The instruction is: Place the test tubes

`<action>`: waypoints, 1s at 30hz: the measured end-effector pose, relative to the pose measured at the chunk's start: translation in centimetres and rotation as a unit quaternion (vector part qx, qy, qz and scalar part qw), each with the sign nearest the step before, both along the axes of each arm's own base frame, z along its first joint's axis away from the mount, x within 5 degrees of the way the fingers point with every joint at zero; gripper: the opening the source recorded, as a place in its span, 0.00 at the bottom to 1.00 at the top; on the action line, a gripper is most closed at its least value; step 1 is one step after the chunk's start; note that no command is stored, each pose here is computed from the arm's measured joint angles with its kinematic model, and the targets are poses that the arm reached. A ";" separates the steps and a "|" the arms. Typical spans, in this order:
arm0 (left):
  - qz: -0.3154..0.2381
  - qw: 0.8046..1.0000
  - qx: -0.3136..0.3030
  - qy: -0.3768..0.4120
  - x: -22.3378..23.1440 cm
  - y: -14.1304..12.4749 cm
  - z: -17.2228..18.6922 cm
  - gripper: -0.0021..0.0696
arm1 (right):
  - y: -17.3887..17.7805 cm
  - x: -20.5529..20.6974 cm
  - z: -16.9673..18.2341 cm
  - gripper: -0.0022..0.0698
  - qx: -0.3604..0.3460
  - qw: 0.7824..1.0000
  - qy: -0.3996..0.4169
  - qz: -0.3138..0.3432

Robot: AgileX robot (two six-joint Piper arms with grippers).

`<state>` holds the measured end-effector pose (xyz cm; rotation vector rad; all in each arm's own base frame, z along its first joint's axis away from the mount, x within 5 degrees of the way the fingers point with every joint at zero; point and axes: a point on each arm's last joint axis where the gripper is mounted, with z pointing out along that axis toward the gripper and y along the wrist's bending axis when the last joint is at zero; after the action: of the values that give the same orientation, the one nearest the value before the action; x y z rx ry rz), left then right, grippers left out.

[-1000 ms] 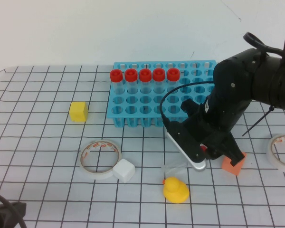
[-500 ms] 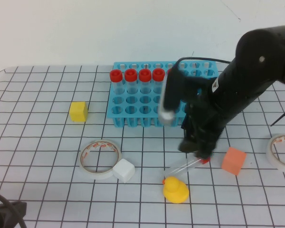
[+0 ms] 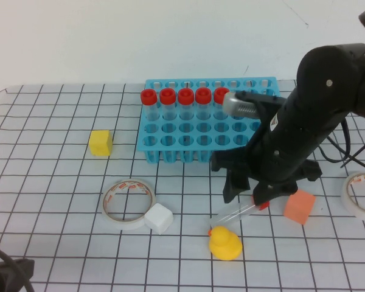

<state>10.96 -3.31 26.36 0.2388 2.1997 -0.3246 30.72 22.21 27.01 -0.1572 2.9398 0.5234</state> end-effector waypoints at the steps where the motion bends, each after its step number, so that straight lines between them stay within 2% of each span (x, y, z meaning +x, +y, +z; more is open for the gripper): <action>1: 0.000 1.000 0.000 0.000 0.0 0.0 0.0 0.03 | -0.1 0.2 -0.1 0.59 -0.003 1.000 0.001 -0.019; 6: 0.000 1.000 0.000 0.000 0.0 0.0 0.0 0.03 | 0.2 1.0 -2.5 0.59 -0.021 0.995 0.041 -0.087; 15: 0.001 1.000 -0.009 0.001 0.0 -0.1 0.0 0.03 | 1.3 2.5 -6.1 0.59 -0.014 0.992 0.055 -0.116; 30: 0.001 1.000 -0.010 0.001 0.0 -0.1 0.0 0.03 | 1.2 3.9 -6.0 0.60 -0.012 0.987 0.000 -0.161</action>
<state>10.95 -3.40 26.40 0.2243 2.1982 -0.3456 34.58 23.38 20.98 0.3122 2.8881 0.4372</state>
